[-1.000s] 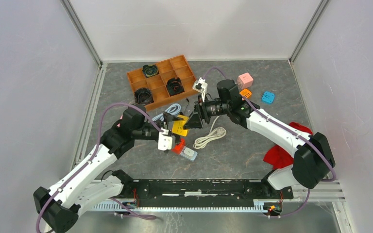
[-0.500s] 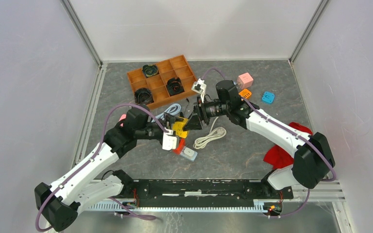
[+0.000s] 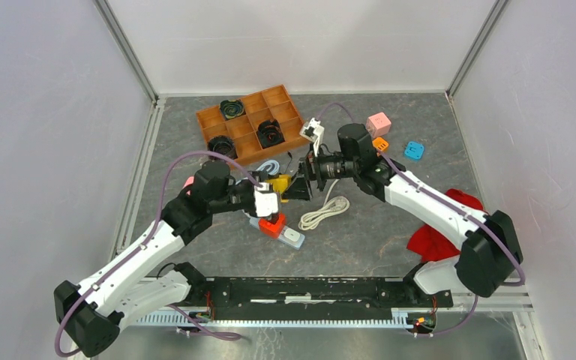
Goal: Insert the plug
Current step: Insert the plug into the socket.
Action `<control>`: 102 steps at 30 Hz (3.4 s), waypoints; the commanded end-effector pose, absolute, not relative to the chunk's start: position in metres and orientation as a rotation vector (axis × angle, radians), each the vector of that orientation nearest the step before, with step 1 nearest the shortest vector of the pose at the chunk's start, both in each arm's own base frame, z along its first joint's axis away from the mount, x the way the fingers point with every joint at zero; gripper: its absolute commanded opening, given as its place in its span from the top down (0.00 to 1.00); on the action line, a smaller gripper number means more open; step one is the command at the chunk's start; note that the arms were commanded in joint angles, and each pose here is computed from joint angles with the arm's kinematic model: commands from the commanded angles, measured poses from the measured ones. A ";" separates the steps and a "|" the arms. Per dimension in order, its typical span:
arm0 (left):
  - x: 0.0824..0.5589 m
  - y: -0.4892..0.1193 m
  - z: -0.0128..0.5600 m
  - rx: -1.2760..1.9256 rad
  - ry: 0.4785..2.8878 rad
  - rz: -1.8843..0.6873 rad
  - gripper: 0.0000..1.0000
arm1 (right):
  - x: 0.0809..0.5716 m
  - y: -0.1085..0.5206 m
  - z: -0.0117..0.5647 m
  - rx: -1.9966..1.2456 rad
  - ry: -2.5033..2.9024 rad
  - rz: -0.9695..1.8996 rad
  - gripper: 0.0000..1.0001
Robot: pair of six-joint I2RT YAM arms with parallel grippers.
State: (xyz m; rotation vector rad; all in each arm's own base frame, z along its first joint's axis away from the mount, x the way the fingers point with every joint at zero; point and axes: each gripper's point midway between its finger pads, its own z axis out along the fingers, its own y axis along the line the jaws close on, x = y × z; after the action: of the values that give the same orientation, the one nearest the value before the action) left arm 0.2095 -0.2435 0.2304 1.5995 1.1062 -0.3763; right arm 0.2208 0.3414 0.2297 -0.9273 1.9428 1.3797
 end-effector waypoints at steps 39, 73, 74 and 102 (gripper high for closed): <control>0.329 -0.060 0.258 -0.491 1.872 0.037 0.63 | 0.286 0.230 0.247 -0.485 1.840 0.825 0.02; 0.314 0.044 0.150 -1.028 1.966 0.512 0.64 | 0.269 0.236 0.222 -0.516 1.811 0.916 0.02; 0.315 0.044 0.150 -1.036 1.967 0.518 0.64 | 0.269 0.236 0.222 -0.515 1.809 0.917 0.02; 0.354 0.046 0.134 -0.996 1.938 0.608 0.61 | 0.260 0.227 0.229 -0.504 1.777 0.893 0.02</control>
State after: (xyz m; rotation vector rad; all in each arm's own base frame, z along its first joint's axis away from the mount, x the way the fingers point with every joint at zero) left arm 0.3349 0.0403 0.1131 -0.9806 2.0558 0.6224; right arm 0.2573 0.2289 0.2193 -0.5046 1.8204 0.9099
